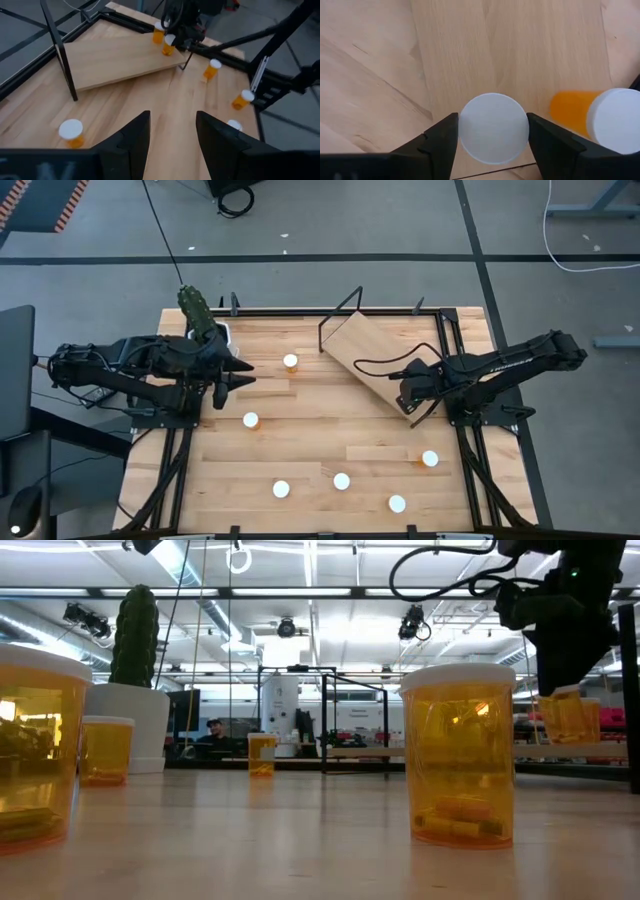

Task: Pick and place medicine bottles onto shelf by color
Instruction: Put the orange pill bottle on the shelf aligned with the right orange pill bottle, then put the orange pill bottle to the middle right on the shelf

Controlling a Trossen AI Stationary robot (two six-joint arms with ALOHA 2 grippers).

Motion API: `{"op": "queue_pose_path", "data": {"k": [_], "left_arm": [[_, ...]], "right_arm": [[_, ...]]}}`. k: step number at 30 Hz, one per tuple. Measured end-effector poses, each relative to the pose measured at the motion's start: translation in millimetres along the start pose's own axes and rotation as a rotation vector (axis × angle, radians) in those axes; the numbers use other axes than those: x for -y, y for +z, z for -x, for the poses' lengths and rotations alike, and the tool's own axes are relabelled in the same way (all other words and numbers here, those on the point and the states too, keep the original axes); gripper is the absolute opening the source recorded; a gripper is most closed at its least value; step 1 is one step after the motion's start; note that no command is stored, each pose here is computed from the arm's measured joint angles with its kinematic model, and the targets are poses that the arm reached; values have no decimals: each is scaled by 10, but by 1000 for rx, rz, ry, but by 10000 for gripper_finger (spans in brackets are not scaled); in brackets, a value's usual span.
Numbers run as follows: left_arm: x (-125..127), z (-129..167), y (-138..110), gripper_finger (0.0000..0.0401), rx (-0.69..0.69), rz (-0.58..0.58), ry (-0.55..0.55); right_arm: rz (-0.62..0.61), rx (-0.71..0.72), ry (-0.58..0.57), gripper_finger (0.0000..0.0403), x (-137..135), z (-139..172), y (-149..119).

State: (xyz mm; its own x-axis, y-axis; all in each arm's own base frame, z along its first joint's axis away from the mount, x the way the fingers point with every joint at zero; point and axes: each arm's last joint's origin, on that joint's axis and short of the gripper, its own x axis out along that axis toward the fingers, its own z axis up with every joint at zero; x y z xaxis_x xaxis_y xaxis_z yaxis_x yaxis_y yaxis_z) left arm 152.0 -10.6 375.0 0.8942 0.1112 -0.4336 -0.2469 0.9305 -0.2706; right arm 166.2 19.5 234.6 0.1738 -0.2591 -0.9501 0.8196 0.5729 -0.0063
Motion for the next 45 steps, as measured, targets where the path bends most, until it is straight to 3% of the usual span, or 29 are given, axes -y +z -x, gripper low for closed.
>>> {"op": "queue_pose_path", "data": {"k": [27, 38, 45], "left_arm": [[2, -1, 2, 167, 1, 27, -1], [1, 0, -6, 167, -7, 25, 0], [0, 0, -8, 167, -9, 23, 1]], "right_arm": [[-55, 12, 30, 243, -13, 72, 29], [-80, -32, 44, 284, -14, 63, 13], [-81, -44, 69, 289, -32, 124, 36]]}}
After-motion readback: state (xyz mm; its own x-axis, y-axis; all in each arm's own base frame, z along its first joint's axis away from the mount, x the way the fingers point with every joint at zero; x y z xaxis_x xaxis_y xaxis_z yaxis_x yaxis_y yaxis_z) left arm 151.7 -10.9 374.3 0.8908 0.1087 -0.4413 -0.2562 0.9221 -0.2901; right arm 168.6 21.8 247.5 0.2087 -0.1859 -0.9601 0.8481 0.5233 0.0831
